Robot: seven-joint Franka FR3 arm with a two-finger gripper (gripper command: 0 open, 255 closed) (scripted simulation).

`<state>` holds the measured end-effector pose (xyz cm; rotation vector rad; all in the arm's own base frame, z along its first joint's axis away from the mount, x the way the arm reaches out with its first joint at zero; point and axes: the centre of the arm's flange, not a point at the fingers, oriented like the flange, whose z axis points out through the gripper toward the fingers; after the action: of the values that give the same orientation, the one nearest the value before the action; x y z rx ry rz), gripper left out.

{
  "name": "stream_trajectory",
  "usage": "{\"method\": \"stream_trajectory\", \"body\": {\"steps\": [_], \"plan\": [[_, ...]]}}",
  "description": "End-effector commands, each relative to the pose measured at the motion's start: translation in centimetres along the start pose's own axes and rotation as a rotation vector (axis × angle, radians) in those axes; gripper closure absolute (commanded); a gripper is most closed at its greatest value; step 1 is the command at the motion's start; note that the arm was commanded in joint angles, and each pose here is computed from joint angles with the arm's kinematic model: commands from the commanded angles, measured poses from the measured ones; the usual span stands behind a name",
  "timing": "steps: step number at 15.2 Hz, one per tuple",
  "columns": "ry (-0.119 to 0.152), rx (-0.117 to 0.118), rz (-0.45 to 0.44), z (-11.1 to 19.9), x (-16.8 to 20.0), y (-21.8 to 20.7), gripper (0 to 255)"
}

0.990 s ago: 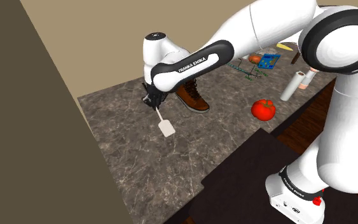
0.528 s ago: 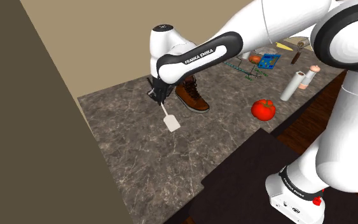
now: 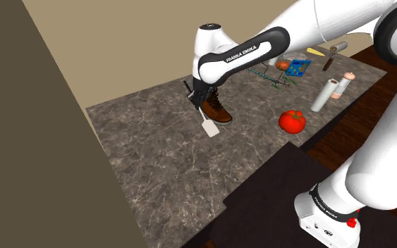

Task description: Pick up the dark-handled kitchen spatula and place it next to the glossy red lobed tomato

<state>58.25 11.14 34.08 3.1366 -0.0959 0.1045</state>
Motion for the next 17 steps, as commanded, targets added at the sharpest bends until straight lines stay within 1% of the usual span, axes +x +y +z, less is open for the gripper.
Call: {"method": "stream_trajectory", "body": {"steps": [1,17], "plan": [[0.000,0.000,-0.002,0.0,-0.2,2.7,255],[0.000,0.000,-0.002,-0.2,-2.1,23.8,255]]}}
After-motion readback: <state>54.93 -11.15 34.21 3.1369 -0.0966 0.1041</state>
